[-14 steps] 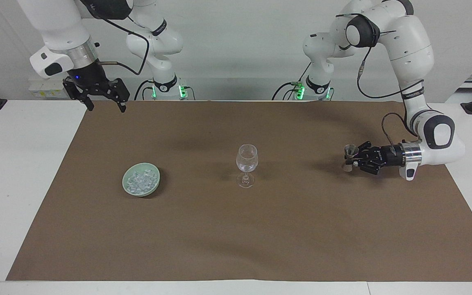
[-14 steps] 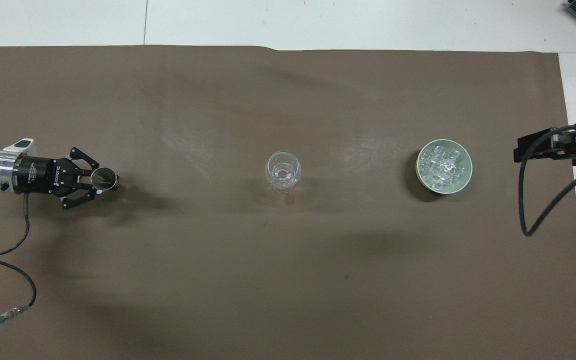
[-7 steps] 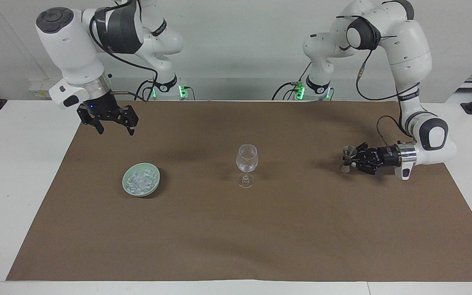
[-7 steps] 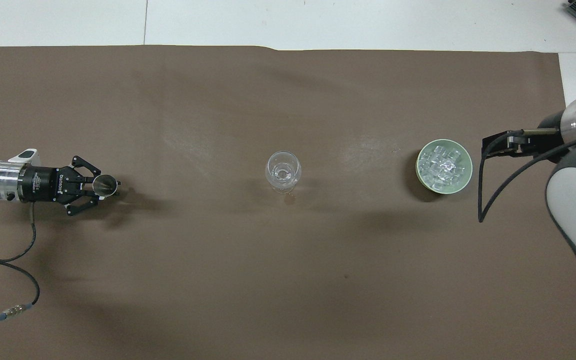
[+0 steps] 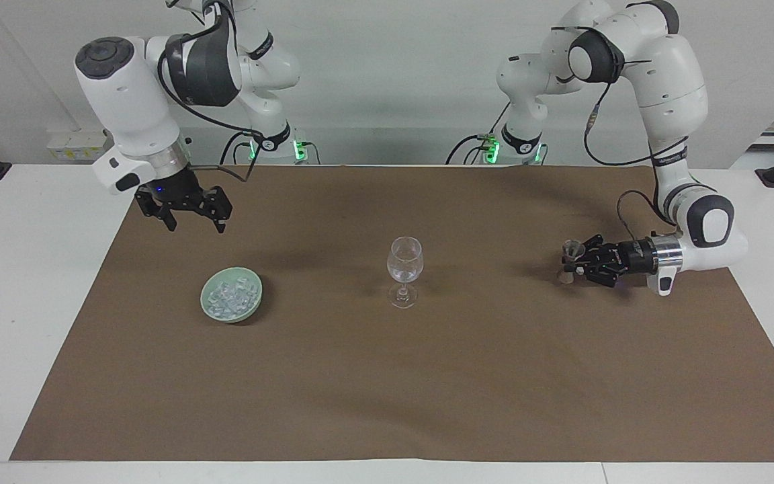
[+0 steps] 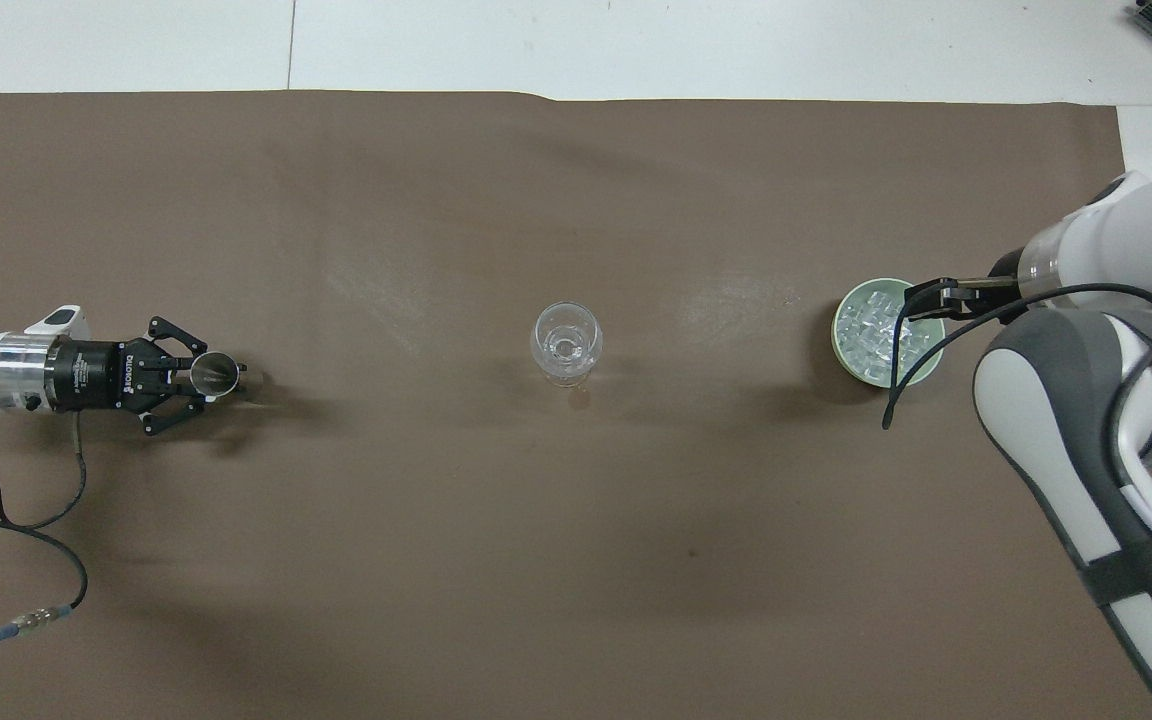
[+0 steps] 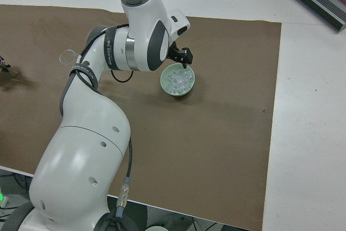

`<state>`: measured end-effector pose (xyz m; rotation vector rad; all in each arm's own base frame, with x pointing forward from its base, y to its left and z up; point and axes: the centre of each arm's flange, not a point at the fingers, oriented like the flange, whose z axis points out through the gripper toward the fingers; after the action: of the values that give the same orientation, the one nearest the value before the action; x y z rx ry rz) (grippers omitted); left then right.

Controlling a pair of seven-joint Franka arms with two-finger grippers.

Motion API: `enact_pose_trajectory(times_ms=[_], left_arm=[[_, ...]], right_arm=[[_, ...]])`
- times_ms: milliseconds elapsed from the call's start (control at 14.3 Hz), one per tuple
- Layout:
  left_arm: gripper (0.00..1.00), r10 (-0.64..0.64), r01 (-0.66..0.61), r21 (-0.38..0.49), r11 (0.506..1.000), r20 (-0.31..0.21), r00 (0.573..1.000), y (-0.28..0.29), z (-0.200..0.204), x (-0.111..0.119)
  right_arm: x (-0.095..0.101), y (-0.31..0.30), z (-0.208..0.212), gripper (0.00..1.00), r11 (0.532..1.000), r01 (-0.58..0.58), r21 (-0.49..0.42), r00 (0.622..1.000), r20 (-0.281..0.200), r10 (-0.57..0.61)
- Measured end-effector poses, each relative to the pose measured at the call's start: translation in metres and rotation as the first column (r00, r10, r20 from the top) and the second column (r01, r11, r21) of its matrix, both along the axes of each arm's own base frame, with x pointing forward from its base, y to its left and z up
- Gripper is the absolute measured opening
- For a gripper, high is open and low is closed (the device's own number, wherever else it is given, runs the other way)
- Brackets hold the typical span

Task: Pour wine and add ice with both arms
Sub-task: 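Open the left gripper while the right gripper reaches the ice cup, then close the right gripper on the ice cup while the left gripper withdraws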

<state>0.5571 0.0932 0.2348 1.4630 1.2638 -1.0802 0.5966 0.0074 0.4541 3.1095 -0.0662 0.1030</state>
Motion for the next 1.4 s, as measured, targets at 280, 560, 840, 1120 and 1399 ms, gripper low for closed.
enact_pose_trajectory(times_ms=[280, 560, 840, 1120, 1399], left_arm=[[0.21, 0.001, -0.001, -0.002, 1.000, 0.010, 1.000, 0.000, -0.004, -0.002], [0.21, 0.006, -0.006, 0.006, 1.000, 0.025, 1.000, 0.000, -0.008, -0.003], [0.23, 0.005, -0.005, 0.007, 1.000, 0.031, 0.999, 0.000, -0.009, -0.003], [0.23, 0.004, -0.005, 0.008, 1.000, 0.035, 0.999, 0.000, -0.011, -0.003], [0.26, 0.006, -0.006, 0.010, 1.000, 0.036, 0.999, 0.001, -0.012, -0.003]], right_arm=[[0.008, 0.001, -0.038, 1.00, 1.000, -0.007, -0.007, 1.000, 0.003, 0.007], [0.007, 0.002, -0.066, 0.98, 0.999, -0.027, -0.031, 1.000, -0.011, 0.027], [0.010, 0.002, -0.091, 0.92, 0.998, -0.047, -0.051, 0.999, 0.003, 0.047], [0.016, 0.003, -0.111, 0.87, 0.997, -0.057, -0.058, 0.998, 0.015, 0.058], [0.016, 0.009, -0.111, 0.84, 0.996, -0.067, -0.056, 0.998, 0.014, 0.068]])
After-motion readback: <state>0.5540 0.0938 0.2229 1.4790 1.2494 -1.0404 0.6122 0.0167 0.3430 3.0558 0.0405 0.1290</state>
